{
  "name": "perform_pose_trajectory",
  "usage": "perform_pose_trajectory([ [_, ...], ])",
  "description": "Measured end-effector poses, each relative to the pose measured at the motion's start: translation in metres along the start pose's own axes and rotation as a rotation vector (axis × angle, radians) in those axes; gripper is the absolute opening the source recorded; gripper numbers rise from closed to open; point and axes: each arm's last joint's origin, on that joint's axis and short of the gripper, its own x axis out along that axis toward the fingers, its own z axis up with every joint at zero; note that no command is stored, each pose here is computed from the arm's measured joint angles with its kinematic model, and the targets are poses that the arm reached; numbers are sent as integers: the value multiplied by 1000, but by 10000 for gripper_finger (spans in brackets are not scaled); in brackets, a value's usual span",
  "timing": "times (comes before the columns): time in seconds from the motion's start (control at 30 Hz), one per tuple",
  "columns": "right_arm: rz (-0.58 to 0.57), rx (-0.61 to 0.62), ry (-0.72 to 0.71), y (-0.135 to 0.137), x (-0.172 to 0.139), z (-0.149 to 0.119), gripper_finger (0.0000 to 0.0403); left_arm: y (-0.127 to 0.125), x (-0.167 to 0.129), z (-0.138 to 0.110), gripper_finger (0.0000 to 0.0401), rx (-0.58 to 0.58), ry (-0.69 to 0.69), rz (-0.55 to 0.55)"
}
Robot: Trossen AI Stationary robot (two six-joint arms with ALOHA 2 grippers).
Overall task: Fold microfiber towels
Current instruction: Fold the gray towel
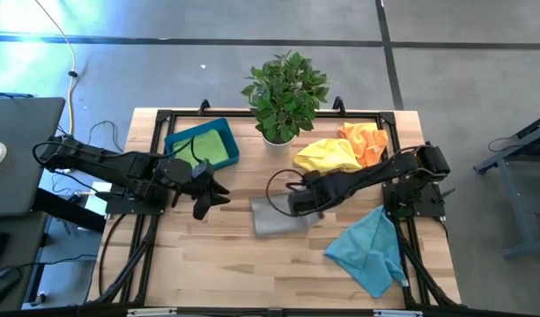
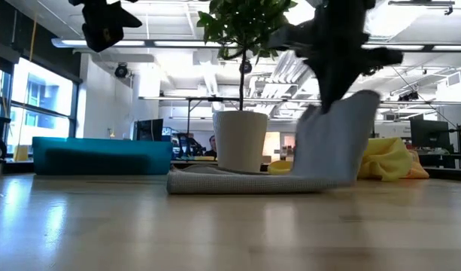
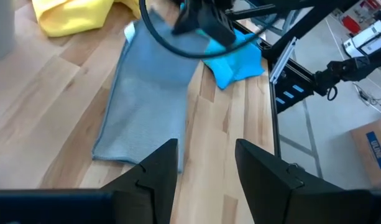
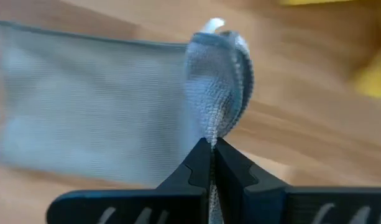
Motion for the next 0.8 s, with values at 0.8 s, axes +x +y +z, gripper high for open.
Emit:
perform_pose_trajectory([
  [0.8, -59, -1, -40, 13, -16, 12, 0, 0, 0, 0, 149, -3, 0, 0],
])
